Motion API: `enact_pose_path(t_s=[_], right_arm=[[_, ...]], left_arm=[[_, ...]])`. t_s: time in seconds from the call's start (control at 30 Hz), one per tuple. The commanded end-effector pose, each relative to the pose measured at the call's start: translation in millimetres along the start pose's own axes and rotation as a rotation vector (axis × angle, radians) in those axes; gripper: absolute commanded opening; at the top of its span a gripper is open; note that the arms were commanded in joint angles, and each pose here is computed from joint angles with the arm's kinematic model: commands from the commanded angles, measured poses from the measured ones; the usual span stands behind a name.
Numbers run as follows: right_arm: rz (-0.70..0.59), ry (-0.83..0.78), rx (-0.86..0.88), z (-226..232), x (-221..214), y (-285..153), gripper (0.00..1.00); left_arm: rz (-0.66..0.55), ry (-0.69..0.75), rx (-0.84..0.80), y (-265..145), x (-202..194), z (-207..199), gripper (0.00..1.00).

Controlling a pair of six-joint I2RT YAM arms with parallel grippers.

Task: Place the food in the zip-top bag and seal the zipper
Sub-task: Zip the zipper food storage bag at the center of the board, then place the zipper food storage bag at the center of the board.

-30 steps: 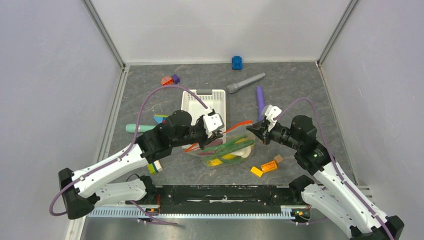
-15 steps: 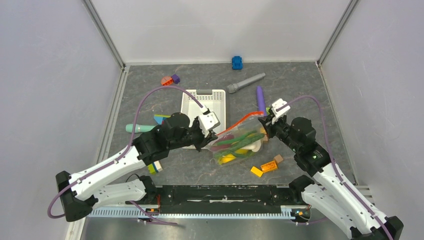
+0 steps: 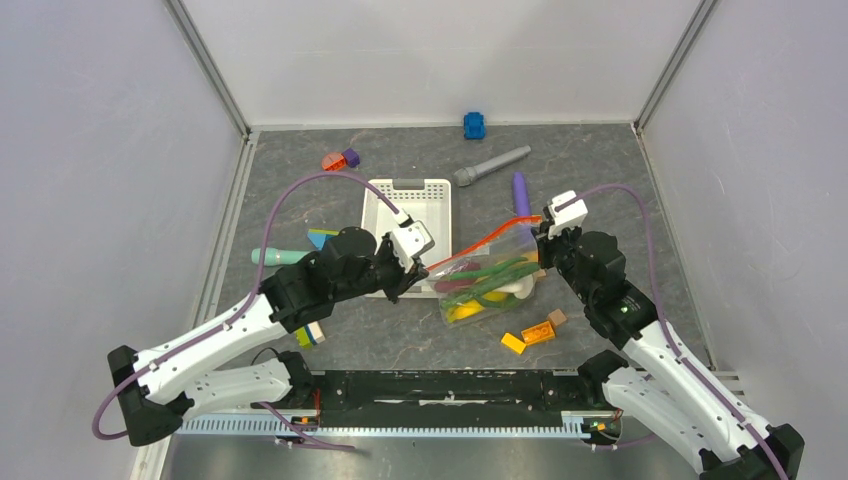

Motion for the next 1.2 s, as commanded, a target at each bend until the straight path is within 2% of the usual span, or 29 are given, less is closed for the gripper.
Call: enact_pose_path(t_s=[0.0,0.23,0.33,0.37,0.47,0.53,0.77,0.93,0.97,1.03,1.17], right_arm=[[-0.023,0.001,-0.169,-15,4,-3,0.0],[-0.011,-0.022,-0.112,-11,3,-1,0.0],[0.012,-0.082,0.049,-1,-1,3,0.01],[0.017,-0.102,0.128,4,-2,4,0.04],[0.009,-0.117,0.253,13,0,3,0.64],[-0.028,-0.13,0.275,13,6,-1,0.97],[-0.225,-0.208,0.294,8,39,-24,0.98],[-0.239,-0.304,0.284,2,61,-30,0.98],[-0.243,-0.337,0.319,3,68,-31,0.98],[-0.239,-0.436,0.483,11,74,-31,0.98],[-0.272,-0.537,0.789,29,83,-32,0.98]], left_arm=[[0.03,-0.038,0.045,-5,-6,2,0.16],[0.01,-0.028,0.033,-1,-6,2,0.14],[-0.014,-0.013,0.016,2,-2,1,0.14],[-0.018,-0.008,0.007,4,-2,1,0.14],[-0.027,0.01,-0.009,5,3,0,0.13],[-0.029,0.021,-0.015,6,4,1,0.13],[-0.065,0.064,-0.056,3,7,-1,0.13],[-0.097,0.097,-0.141,-1,9,-7,0.14],[-0.102,0.109,-0.161,-2,8,-8,0.14],[-0.117,0.13,-0.178,-5,8,-9,0.14],[-0.135,0.155,-0.16,-8,6,-7,0.14]])
Point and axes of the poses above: each gripper's point midway between its finger pads, its own y axis out along the fingers, its own z axis along the line the jaws close on, x = y × z, the point moved 10 cm from there along -y, back along the fingers, and after that the axes turned 1 degree about -y, right-handed, at the moved point
